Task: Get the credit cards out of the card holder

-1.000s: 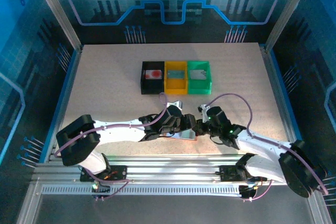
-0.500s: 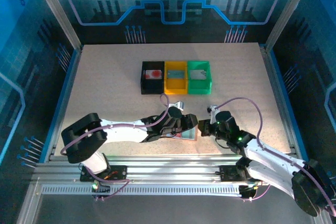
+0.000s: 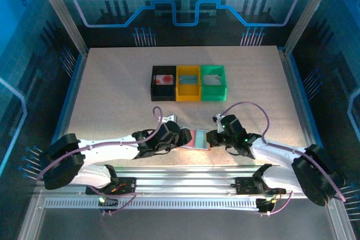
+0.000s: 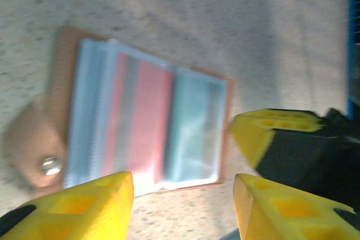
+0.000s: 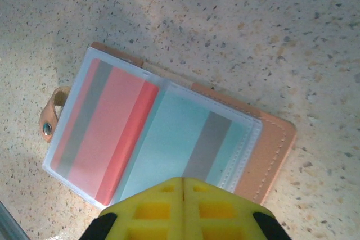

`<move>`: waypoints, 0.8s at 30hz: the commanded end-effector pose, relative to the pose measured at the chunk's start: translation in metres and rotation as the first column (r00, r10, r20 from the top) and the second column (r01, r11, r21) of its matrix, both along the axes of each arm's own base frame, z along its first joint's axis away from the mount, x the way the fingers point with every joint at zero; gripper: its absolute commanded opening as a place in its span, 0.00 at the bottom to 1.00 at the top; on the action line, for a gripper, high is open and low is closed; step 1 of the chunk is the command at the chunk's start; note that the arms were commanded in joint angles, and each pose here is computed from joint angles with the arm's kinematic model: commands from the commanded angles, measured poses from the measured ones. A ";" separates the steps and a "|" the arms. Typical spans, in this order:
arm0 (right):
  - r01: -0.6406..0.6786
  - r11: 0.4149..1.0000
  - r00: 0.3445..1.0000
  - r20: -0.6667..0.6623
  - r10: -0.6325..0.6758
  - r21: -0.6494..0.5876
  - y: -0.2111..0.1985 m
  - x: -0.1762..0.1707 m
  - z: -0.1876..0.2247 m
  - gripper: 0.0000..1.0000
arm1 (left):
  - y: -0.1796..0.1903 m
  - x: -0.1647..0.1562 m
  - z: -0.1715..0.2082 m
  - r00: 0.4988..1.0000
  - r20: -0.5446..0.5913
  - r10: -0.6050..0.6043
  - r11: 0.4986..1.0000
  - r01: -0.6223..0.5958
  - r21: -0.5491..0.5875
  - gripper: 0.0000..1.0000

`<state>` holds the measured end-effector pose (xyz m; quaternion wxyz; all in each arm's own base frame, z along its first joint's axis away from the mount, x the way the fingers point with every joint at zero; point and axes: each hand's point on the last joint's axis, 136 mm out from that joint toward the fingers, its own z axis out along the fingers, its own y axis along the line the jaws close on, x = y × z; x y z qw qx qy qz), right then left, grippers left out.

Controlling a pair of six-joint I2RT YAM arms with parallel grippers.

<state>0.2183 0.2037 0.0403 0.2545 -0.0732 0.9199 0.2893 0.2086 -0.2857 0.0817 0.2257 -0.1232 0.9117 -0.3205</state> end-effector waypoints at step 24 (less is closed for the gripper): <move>-0.037 0.999 0.998 -0.047 0.035 -0.024 0.015 0.003 -0.007 0.00 | -0.005 0.007 -0.024 0.998 -0.059 -0.007 0.999 0.010 0.052 0.47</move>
